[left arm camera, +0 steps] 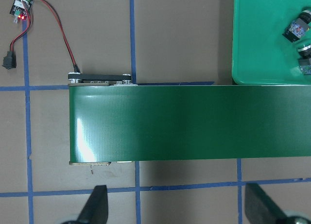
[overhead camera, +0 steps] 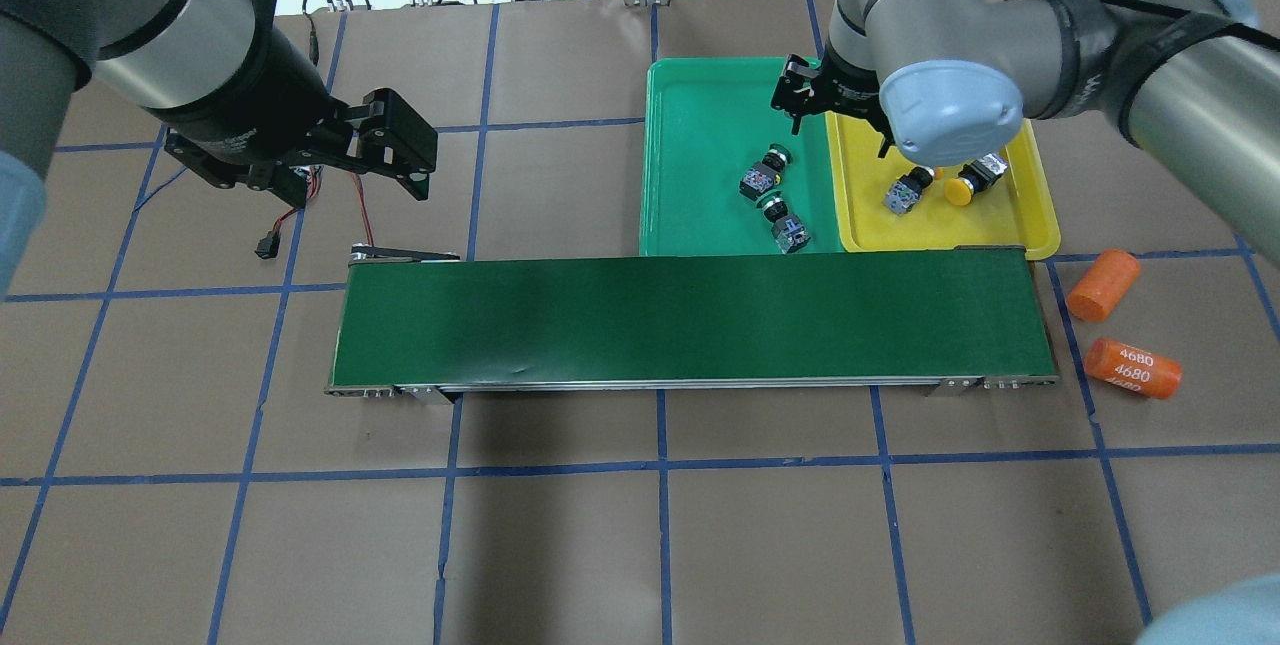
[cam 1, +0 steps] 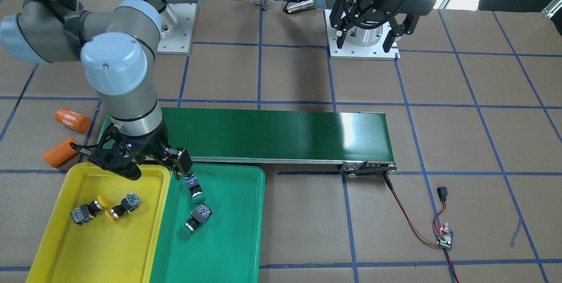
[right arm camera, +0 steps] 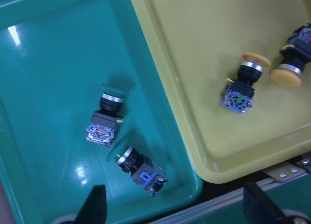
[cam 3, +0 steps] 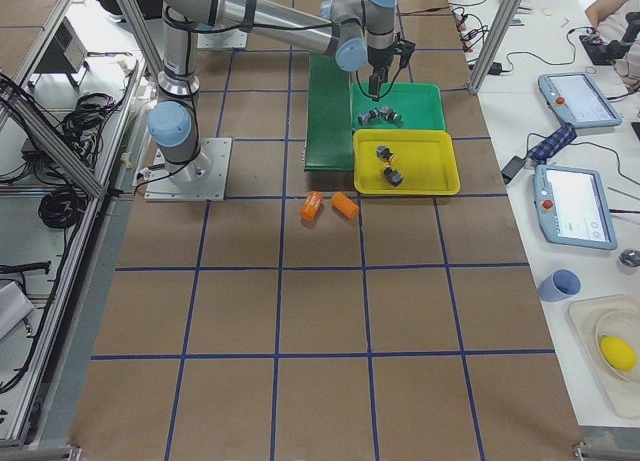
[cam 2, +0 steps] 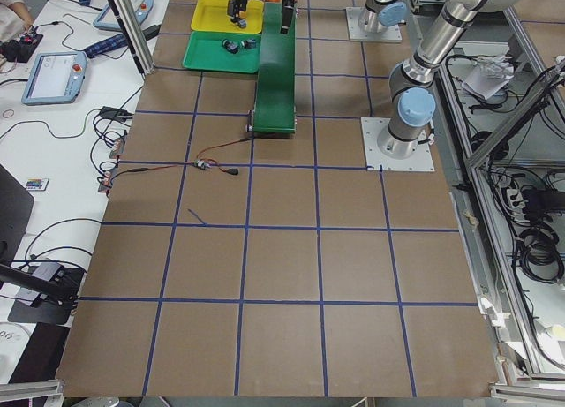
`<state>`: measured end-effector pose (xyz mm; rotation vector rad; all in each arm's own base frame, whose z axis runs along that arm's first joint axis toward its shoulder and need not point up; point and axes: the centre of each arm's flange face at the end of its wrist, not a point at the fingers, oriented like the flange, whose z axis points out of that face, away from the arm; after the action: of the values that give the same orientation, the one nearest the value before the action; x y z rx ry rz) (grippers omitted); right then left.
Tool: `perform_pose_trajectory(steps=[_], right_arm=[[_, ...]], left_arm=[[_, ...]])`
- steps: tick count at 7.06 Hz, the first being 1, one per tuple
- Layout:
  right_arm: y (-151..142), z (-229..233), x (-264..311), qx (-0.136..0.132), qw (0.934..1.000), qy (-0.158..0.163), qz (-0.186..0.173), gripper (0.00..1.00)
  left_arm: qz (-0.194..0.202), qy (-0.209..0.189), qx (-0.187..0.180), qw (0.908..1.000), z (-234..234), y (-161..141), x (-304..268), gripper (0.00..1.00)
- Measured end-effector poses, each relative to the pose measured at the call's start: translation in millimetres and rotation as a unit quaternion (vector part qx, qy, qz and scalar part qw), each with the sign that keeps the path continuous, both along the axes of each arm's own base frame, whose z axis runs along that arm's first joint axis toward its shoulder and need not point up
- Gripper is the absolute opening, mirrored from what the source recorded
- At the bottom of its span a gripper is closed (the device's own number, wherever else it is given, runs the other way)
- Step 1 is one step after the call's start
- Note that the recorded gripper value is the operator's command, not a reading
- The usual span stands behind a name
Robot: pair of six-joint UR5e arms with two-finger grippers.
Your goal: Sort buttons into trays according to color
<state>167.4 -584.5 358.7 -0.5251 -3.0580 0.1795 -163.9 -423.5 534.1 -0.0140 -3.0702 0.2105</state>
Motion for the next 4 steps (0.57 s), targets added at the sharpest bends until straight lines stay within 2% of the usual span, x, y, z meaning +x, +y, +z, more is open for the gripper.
perform_pose_trajectory(steps=[2, 4], right_arm=[[48.5, 61.5, -44.2, 0.052, 0.9957, 0.007, 0.077, 1.00], [96.8, 106.6, -57.2, 0.074, 0.9903, 0.003, 0.117, 1.00]], left_arm=[[0.000, 0.000, 0.000, 1.0000, 0.3, -0.1, 0.2, 1.00], [0.000, 0.000, 0.000, 1.0000, 0.5, -0.3, 0.2, 1.00]])
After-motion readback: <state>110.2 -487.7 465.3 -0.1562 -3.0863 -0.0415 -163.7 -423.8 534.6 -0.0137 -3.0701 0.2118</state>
